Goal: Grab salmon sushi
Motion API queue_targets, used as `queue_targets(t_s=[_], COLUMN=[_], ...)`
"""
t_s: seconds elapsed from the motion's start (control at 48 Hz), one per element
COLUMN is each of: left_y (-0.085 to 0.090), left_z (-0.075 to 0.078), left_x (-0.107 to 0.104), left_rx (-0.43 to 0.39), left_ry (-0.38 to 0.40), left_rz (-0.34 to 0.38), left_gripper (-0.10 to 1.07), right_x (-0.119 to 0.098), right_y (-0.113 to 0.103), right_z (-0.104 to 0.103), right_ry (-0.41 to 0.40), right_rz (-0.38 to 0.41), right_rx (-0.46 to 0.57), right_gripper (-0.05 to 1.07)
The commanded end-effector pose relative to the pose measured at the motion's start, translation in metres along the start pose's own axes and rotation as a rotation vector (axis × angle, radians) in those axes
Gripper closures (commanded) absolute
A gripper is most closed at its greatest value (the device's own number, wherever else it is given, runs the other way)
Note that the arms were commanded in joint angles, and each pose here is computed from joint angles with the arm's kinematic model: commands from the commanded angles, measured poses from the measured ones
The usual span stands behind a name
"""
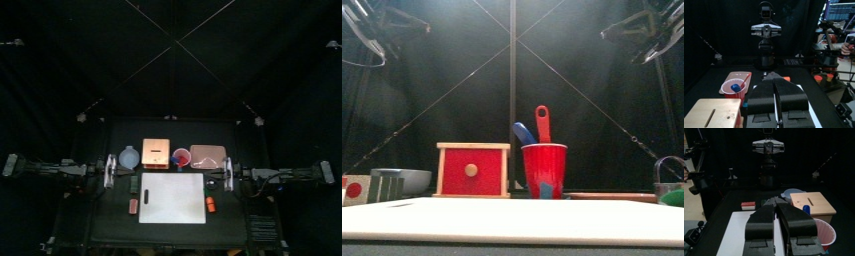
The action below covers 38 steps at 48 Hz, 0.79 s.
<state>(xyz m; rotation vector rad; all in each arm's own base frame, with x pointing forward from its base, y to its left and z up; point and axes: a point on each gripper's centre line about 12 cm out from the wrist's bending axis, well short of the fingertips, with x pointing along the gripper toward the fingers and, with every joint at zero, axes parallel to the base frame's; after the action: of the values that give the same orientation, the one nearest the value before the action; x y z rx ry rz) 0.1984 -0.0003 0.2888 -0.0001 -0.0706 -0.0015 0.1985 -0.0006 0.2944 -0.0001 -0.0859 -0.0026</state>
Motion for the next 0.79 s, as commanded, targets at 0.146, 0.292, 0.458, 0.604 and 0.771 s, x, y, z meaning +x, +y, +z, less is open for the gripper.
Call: queue_targets(t_s=[0.146, 0.292, 0.458, 0.604, 0.771], left_y=[0.014, 0.011, 0.012, 0.01, 0.003], left_z=[-0.023, -0.024, -0.044, -0.074, -0.085], left_x=[0.044, 0.067, 0.058, 0.03, 0.0], left_rx=[-0.371, -0.477, -0.699, -0.923, -0.974], left_ry=[0.504, 0.64, 0.749, 0.99, 1.172], left_rz=[0.11, 0.104, 0.184, 0.37, 0.748], left_gripper=[0.82, 0.82, 0.82, 0.82, 0.81], right_x=[0.027, 0.044, 0.047, 0.045, 0.044], right_y=[-0.007, -0.008, -0.008, -0.009, -0.009], right_z=[-0.015, -0.024, -0.031, -0.034, -0.039], right_ry=[0.105, 0.177, 0.247, 0.281, 0.306], right_rz=[-0.025, -0.026, -0.028, -0.029, -0.032], right_rx=[-0.03, -0.025, -0.02, -0.02, -0.019], right_gripper=[0.97, 0.97, 0.97, 0.97, 0.96])
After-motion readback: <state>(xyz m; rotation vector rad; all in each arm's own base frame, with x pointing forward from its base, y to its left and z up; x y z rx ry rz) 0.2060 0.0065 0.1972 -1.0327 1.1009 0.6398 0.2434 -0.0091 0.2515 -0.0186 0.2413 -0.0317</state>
